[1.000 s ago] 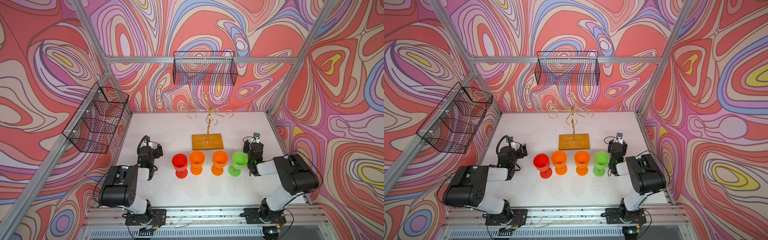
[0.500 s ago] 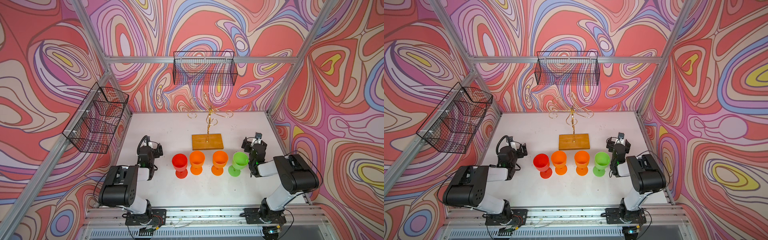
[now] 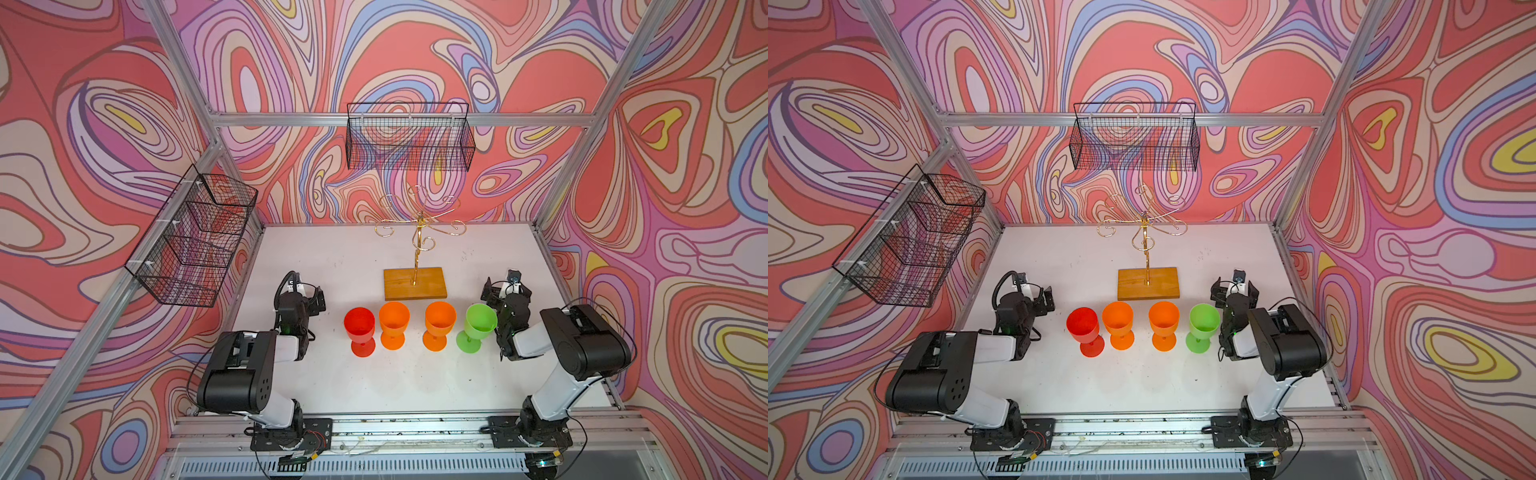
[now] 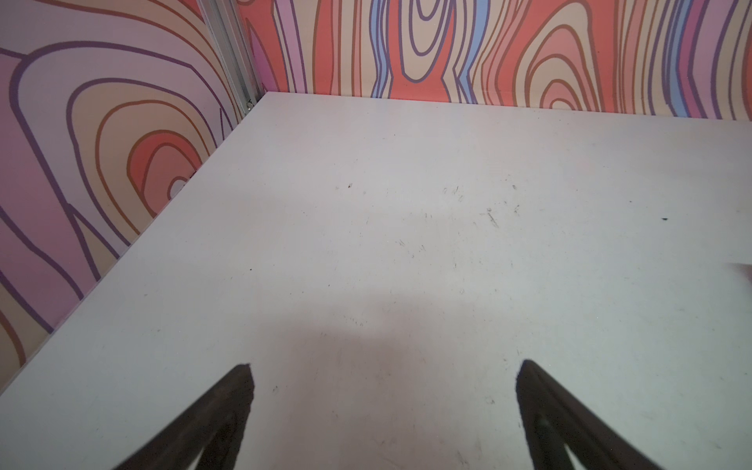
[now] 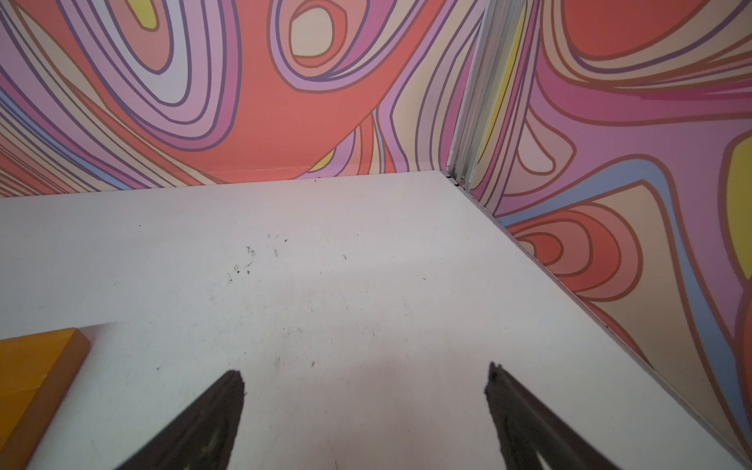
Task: Take the wine glass off the wine glass rack
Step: Reset both arms
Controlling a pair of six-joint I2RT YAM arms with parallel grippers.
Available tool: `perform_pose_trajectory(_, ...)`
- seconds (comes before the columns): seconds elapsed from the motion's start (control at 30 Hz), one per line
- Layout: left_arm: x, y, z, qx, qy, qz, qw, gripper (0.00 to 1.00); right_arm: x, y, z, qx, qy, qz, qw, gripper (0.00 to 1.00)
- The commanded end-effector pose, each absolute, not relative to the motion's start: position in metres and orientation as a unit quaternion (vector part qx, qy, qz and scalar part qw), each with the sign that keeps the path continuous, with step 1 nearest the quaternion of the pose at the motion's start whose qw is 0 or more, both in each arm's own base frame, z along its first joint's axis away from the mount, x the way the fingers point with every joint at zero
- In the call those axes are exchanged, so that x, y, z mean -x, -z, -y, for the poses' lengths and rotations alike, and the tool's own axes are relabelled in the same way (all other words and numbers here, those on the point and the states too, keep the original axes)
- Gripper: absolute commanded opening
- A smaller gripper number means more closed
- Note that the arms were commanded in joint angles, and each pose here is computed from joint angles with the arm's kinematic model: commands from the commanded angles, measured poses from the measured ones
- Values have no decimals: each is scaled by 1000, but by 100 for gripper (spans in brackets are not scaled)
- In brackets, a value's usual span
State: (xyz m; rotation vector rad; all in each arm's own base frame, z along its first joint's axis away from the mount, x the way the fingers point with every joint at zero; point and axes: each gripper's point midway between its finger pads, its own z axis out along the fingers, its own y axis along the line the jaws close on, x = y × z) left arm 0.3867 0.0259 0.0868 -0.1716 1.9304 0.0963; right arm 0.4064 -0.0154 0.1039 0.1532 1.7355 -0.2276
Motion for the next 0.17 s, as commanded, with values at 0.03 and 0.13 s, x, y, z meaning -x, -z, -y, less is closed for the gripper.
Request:
perform_pose_trajectory(0.03, -390, -89, -26, 69, -47, -817, 570, 100, -409, -103, 14, -64, 102, -763, 635, 98)
perform_pose_trajectory(0.13, -388, -90, -26, 70, -47, -814, 574, 100, -409, -103, 14, -64, 102, -763, 635, 98)
